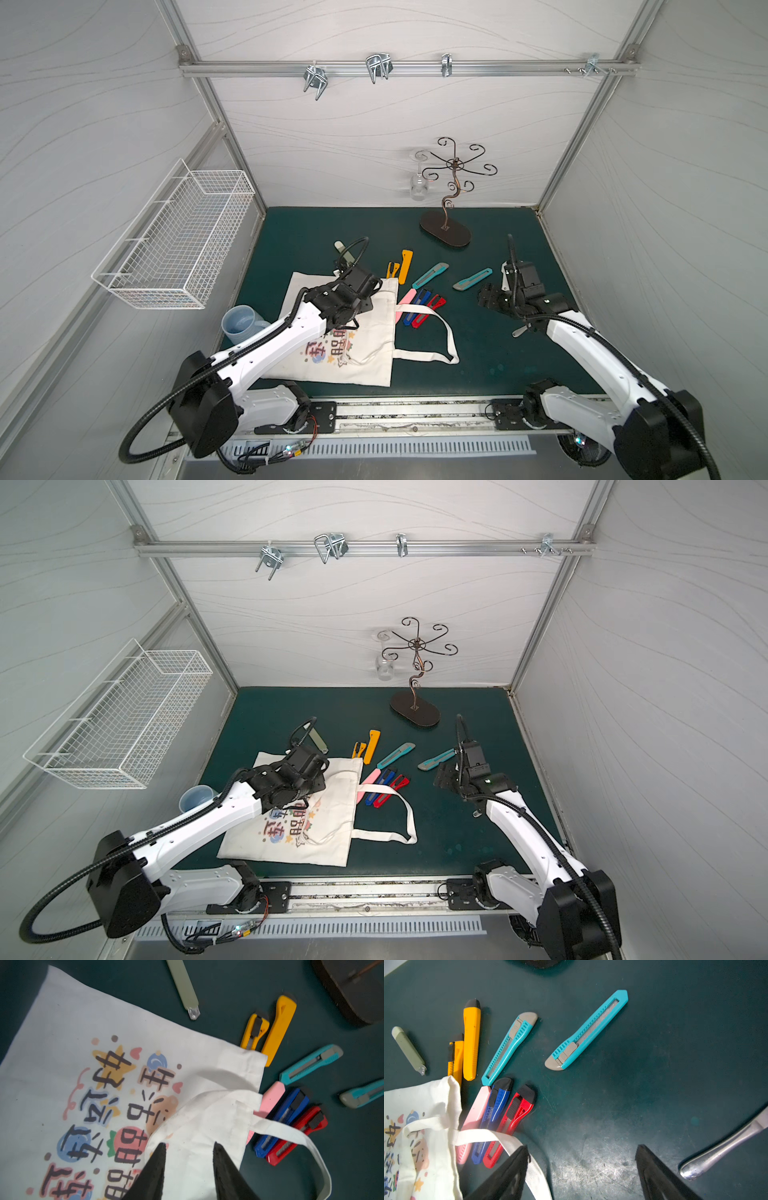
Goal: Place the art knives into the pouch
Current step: Open the pouch at the center of the board.
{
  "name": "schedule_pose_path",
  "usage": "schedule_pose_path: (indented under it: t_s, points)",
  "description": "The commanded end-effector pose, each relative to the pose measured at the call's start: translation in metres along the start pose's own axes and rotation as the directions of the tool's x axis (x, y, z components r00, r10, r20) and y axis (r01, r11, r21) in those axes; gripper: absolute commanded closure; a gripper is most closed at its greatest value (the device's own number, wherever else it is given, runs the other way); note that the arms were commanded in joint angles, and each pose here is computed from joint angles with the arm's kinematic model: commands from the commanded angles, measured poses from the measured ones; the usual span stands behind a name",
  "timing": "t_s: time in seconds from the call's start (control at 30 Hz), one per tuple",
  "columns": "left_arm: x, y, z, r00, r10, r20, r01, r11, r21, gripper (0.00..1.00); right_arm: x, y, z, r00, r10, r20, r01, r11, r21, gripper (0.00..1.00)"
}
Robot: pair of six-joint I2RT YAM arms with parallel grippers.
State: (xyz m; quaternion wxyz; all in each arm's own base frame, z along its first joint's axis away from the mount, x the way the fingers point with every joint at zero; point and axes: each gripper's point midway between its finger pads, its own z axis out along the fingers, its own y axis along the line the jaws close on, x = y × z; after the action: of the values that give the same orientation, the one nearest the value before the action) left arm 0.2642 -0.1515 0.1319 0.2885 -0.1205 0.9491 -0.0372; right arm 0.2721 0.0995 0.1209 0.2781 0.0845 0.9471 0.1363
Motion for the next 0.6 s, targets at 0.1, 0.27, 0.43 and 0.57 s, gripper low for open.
schedule_pose_path:
  t_s: [0.1,0.27,0.43,0.57]
  points:
    - [0.04,-0.039,0.008,0.984,0.151,-0.09,-0.149,0.988,0.025,0.59,-0.004,0.012,0.001,1.0,-0.01,-0.021,0.009,0.998,-0.066,0.18]
    - [0.07,-0.053,0.018,0.966,0.211,-0.146,-0.207,0.977,0.04,0.59,0.005,0.021,0.006,0.997,-0.018,-0.073,0.009,0.993,-0.12,0.21]
    - [0.091,-0.064,0.024,0.948,0.259,-0.184,-0.254,0.966,0.052,0.59,0.015,0.025,0.013,0.994,-0.03,-0.11,0.014,0.99,-0.14,0.22]
    - [0.103,-0.071,0.029,0.934,0.294,-0.203,-0.289,0.956,0.055,0.6,0.02,0.029,0.017,0.991,-0.038,-0.129,0.017,0.987,-0.161,0.24]
